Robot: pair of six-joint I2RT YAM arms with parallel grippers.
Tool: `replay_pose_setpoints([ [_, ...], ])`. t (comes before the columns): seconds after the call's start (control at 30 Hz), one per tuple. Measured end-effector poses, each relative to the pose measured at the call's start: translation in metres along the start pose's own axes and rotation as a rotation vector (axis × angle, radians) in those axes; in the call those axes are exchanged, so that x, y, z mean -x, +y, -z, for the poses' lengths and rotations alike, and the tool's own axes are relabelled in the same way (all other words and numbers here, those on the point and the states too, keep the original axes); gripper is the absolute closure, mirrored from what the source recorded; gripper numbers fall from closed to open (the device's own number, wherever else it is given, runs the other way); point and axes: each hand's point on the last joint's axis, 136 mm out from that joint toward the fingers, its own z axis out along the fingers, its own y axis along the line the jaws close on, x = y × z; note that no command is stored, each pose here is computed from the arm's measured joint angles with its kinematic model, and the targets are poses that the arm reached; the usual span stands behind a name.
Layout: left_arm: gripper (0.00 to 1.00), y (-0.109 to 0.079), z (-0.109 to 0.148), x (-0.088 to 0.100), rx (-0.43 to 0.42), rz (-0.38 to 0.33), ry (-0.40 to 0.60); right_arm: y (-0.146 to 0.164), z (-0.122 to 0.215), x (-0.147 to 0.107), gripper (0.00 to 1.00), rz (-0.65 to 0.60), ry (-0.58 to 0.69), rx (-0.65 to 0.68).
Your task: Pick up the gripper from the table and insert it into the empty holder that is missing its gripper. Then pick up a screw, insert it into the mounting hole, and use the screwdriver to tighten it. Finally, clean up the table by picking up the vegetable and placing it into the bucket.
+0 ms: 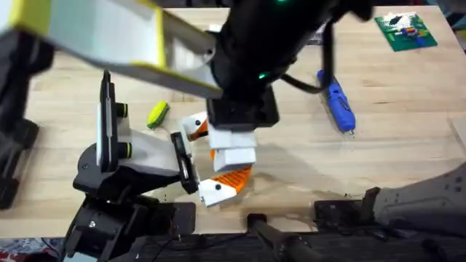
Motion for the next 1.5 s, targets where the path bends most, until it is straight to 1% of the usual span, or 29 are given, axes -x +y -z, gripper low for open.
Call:
replay_pose_setpoints([
  [0.07, 0.009, 0.000, 0.000, 0.000, 0.000, 0.000, 0.000, -0.001, 0.006, -0.004, 0.005, -0.022, -0.020, 0.016],
  [0.2, 0.009, 0.000, 0.000, 0.000, 0.000, -0.001, 0.000, -0.004, 0.020, -0.023, 0.006, -0.076, -0.024, 0.045],
  [0.27, 0.009, 0.000, 0.000, 0.000, 0.000, -0.002, 0.000, -0.002, 0.025, -0.031, 0.005, -0.086, -0.023, 0.053],
  [0.33, 0.009, 0.000, 0.000, 0.000, 0.000, -0.002, 0.000, -0.002, 0.026, -0.034, 0.008, -0.089, -0.044, 0.051],
  [0.47, 0.009, 0.000, 0.000, 0.000, 0.000, -0.002, 0.000, -0.005, 0.015, -0.032, 0.006, -0.088, -0.137, 0.035],
  [0.53, 0.009, 0.000, 0.000, 0.000, 0.000, -0.002, 0.000, -0.003, 0.005, -0.037, 0.006, -0.103, -0.161, 0.040],
  [0.6, 0.009, 0.000, 0.000, 0.000, 0.000, -0.002, 0.000, 0.001, -0.006, -0.048, 0.006, -0.131, -0.157, 0.055],
  [0.63, 0.009, 0.000, 0.000, 0.000, 0.000, -0.002, 0.000, 0.012, -0.014, -0.064, 0.006, -0.178, -0.151, 0.100],
  [0.67, 0.009, 0.000, 0.000, 0.000, 0.000, -0.002, 0.000, 0.015, -0.015, -0.067, 0.006, -0.189, -0.152, 0.112],
  [0.87, 0.009, 0.000, 0.000, 0.000, 0.000, -0.002, 0.000, 0.020, -0.010, -0.066, 0.006, -0.201, -0.186, 0.135],
  [1.5, 0.009, 0.000, 0.000, 0.000, 0.000, -0.002, 0.000, 0.020, -0.010, -0.065, 0.006, -0.201, -0.187, 0.136],
])
